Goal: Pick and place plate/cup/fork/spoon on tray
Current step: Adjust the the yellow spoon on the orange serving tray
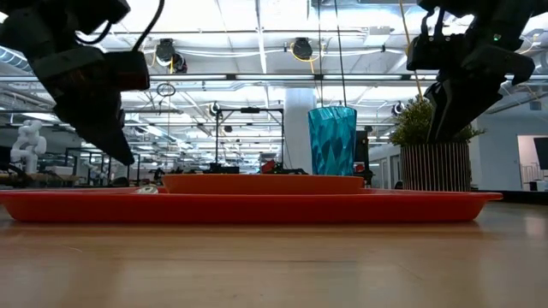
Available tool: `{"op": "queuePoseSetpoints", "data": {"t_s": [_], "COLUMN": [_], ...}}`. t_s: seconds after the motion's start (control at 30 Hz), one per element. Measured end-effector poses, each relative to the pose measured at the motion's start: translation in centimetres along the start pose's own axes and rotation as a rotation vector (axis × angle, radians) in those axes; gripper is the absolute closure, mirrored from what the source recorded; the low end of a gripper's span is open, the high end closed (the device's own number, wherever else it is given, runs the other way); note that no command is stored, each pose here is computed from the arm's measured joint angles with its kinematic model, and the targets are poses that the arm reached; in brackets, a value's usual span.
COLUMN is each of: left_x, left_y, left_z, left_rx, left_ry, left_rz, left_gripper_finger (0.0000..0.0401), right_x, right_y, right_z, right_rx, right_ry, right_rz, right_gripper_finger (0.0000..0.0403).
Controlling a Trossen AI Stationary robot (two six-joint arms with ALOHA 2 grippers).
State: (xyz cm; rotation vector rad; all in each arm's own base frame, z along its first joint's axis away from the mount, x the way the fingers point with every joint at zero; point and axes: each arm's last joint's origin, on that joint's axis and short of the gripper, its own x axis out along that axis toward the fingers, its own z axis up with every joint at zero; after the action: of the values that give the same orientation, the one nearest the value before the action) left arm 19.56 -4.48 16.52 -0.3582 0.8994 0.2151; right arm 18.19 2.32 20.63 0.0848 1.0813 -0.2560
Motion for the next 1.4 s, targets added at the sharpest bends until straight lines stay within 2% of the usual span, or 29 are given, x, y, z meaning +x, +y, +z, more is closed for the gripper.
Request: {"op": "queuePoseSetpoints", "data": {"t_s": [0.13,0.33,0.6,0.8,1.4], "left_x": [-0.2,-0.5,0.7,2.3,2.7], "left_y": [-0.9,-1.8,-2.7,-2.9,-2.2], "left_z": [-0.3,-0.9,-1.2,-2.1,-1.9], "left_rx": [0.074,0.189,0.213,0.266,0.350], "left_ry": [-0.026,-0.058,-0.073,-0.009,0.008], "left_rz": [-0.023,-0.001,-0.011,0.025,0.076], "left_gripper_finger": [0.0375,0.0375,0.0375,0.0375,0.0375], "right_x": [0.0,0.0,0.0,0.0,0.0], "right_y": [0.0,0.0,0.0,0.0,0.1], "right_z": [0.0,0.0,0.0,0.1,0.4], "right_rx": [0.008,0.033,0.030,0.018,0.039], "right_ry": [0.001,0.001,-0.003,-0.009,-0.035], "right_rz": [0.001,0.002,0.003,0.006,0.019], "right_gripper_finger": [0.0250,0.0250,0.0250,0.0250,0.0250]}}
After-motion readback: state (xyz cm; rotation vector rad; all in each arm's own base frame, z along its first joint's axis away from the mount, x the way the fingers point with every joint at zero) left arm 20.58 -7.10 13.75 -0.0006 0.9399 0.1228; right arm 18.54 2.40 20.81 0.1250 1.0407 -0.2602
